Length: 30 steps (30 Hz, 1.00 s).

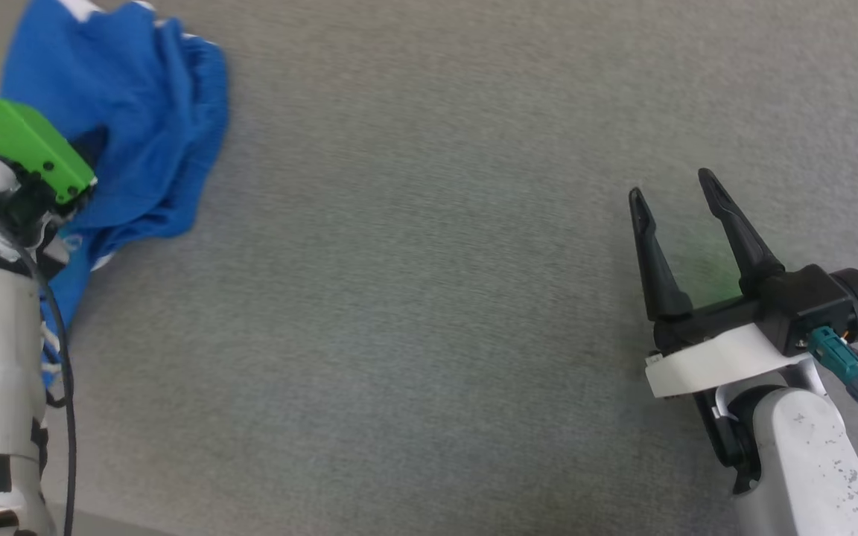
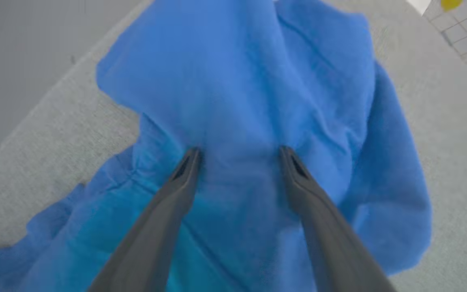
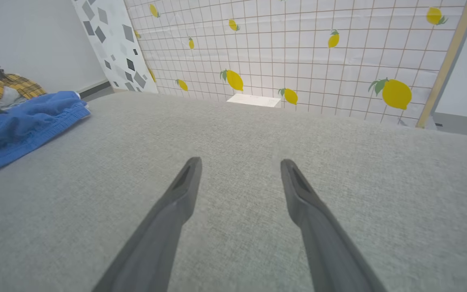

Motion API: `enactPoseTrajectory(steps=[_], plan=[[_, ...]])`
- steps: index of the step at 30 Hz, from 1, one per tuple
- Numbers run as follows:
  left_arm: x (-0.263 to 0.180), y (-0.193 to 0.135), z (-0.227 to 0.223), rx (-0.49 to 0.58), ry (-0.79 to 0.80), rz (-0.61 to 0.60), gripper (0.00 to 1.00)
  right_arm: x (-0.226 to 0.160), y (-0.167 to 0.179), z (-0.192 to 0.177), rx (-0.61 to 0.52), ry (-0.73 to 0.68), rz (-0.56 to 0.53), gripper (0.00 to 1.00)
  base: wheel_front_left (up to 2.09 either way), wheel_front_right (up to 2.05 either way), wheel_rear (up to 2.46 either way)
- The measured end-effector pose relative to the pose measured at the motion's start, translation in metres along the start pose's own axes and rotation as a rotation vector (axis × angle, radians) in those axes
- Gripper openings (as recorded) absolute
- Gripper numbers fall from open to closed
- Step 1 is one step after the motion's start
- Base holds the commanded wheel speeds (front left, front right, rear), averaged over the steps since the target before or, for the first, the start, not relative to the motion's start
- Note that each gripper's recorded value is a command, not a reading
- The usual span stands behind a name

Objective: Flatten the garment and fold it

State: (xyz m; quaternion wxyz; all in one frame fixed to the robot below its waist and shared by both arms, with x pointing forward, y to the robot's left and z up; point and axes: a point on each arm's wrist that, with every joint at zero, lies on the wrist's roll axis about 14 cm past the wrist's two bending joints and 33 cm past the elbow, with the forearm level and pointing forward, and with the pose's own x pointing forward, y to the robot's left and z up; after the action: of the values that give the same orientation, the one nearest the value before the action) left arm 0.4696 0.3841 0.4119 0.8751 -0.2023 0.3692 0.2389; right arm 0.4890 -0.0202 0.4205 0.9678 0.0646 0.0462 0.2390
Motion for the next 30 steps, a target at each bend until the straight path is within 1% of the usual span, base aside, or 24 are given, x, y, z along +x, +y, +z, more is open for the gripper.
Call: enactPoseTrajectory(steps=[4,9,10,12,16,19,22,25,28,30], plan=[[0.021,0.007,-0.041,0.0,0.184,0.08,1.0,-0.009,-0.019,-0.018,0.006,0.043,-0.051,1.0,0.0,0.0,0.0],[0.025,0.009,-0.052,0.018,0.258,0.109,1.0,-0.018,-0.032,-0.024,0.012,0.052,-0.09,1.0,0.0,0.0,0.0],[0.022,0.009,-0.053,0.024,0.272,0.11,0.64,-0.019,-0.033,-0.023,0.014,0.053,-0.094,1.0,0.0,0.0,0.0],[0.016,0.007,-0.054,0.051,0.272,0.089,0.0,-0.022,-0.034,-0.02,0.016,0.048,-0.099,1.0,0.0,0.0,0.0],[0.005,0.008,-0.032,0.107,0.081,0.072,0.0,-0.027,-0.032,-0.01,0.021,0.028,-0.102,1.0,0.0,0.0,0.0],[-0.017,0.004,0.022,0.167,-0.214,0.056,0.0,-0.031,-0.029,0.004,0.017,-0.001,-0.102,1.0,0.0,0.0,0.0],[-0.06,-0.017,0.084,0.203,-0.544,-0.033,0.0,-0.036,-0.025,0.021,0.014,-0.037,-0.102,1.0,0.0,0.0,0.0],[-0.105,-0.038,0.124,0.257,-0.785,-0.108,0.0,-0.047,-0.023,0.034,0.007,-0.058,-0.109,1.0,0.0,0.0,0.0],[-0.158,-0.063,0.157,0.256,-1.012,-0.196,0.0,-0.058,-0.021,0.049,-0.002,-0.088,-0.12,1.0,0.0,0.0,0.0],[-0.187,-0.083,0.168,0.258,-1.11,-0.268,0.0,-0.065,-0.02,0.059,-0.009,-0.109,-0.126,1.0,0.0,0.0,0.0]])
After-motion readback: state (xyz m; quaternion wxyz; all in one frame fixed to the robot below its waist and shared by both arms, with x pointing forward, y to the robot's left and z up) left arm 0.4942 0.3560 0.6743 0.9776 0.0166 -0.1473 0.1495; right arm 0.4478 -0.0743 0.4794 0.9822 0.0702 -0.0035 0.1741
